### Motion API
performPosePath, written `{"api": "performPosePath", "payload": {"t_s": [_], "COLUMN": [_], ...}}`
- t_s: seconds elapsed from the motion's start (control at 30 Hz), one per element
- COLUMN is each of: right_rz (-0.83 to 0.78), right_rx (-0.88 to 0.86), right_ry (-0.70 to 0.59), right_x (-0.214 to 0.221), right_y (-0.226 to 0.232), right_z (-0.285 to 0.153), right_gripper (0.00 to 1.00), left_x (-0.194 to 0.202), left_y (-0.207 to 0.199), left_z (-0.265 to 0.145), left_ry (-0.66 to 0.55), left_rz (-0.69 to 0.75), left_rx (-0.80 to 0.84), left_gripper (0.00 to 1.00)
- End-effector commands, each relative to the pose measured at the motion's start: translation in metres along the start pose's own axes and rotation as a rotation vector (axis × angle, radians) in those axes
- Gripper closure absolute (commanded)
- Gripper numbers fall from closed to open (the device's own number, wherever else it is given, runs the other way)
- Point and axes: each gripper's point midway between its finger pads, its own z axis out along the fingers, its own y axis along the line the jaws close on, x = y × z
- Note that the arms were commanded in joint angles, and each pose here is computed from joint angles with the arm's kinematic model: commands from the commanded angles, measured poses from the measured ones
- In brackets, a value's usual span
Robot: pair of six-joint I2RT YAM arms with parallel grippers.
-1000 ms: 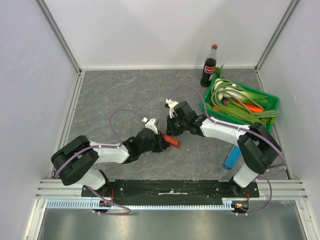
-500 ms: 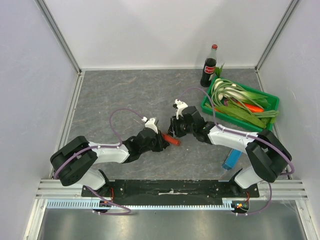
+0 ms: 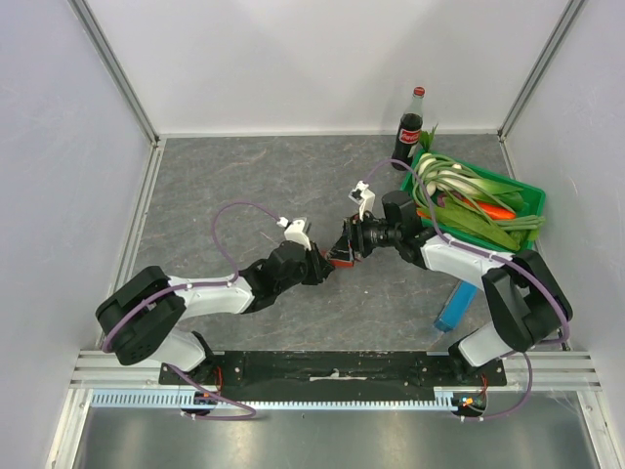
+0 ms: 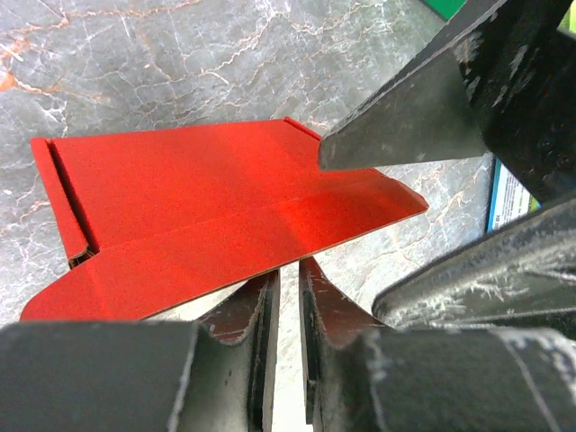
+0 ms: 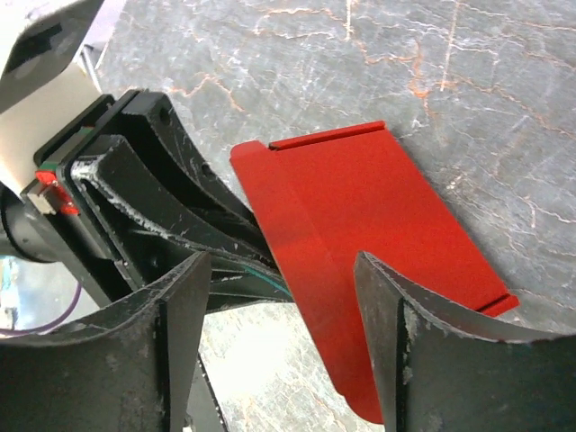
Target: Fold the paper box
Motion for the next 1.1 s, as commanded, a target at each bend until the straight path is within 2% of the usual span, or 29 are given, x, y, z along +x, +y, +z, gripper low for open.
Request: {"api": "performPosePath", "payload": {"t_s": [0.0,0.17,0.33,0.43,0.5,0.6,0.67,0.73,0.77,0.87,0.93,1.07], "right_rz": [-0.061,-0.136,-0.301,-0.368,-0.369,-0.326,-0.292,-0.265,-0.248,-0.164,-0.118,-0.039], "right_rx": [-0.126,-0.025,0.091,0.171,0.261,0.306,0.353,0.415,0.456,0.591,0.627,0.645], "right_ry": [-0.002,0.037,0.061,0.022,0.002,-0.017,-0.037,-0.015,-0.026,-0.023,-0.041,-0.082], "right_x": [0.0,0.004,0.008,-0.001,-0.007,-0.013,-0.02,-0.017,-0.023,-0.025,-0.026,-0.027], "right_y": [0.012,-0.012,-0.033,-0.041,-0.053,-0.056,-0.057,-0.065,-0.07,-0.09,-0.099,-0.121], "right_z": [-0.001,0.002,-0.009,-0.016,-0.021,-0.024,-0.028,-0.034,-0.036,-0.043,-0.042,-0.041], "right_gripper": [0.25,0.22,0.14,0.12,0.11,0.11,0.11,0.13,0.14,0.27,0.28,0.39], "left_x": [-0.026,-0.03,-0.036,-0.038,-0.038,-0.031,-0.038,-0.029,-0.037,-0.034,-0.031,-0.037], "left_y": [-0.007,-0.002,0.002,0.004,0.003,0.008,0.008,0.026,0.027,0.039,0.03,0.034], "left_z": [0.006,0.01,0.014,0.017,0.018,0.007,-0.008,-0.018,-0.025,-0.032,-0.035,-0.035], "left_ry": [-0.08,-0.085,-0.091,-0.09,-0.087,-0.081,-0.12,-0.106,-0.126,-0.097,-0.058,-0.052], "left_rz": [0.045,0.045,0.047,0.049,0.047,0.037,0.022,0.016,-0.004,-0.071,-0.114,-0.203], "left_rx": [0.004,-0.008,-0.018,-0.02,-0.013,-0.006,0.005,-0.038,-0.034,-0.015,0.07,0.119], "left_gripper": [0.8,0.8,0.8,0.8,0.8,0.8,0.76,0.7,0.63,0.52,0.5,0.46]}}
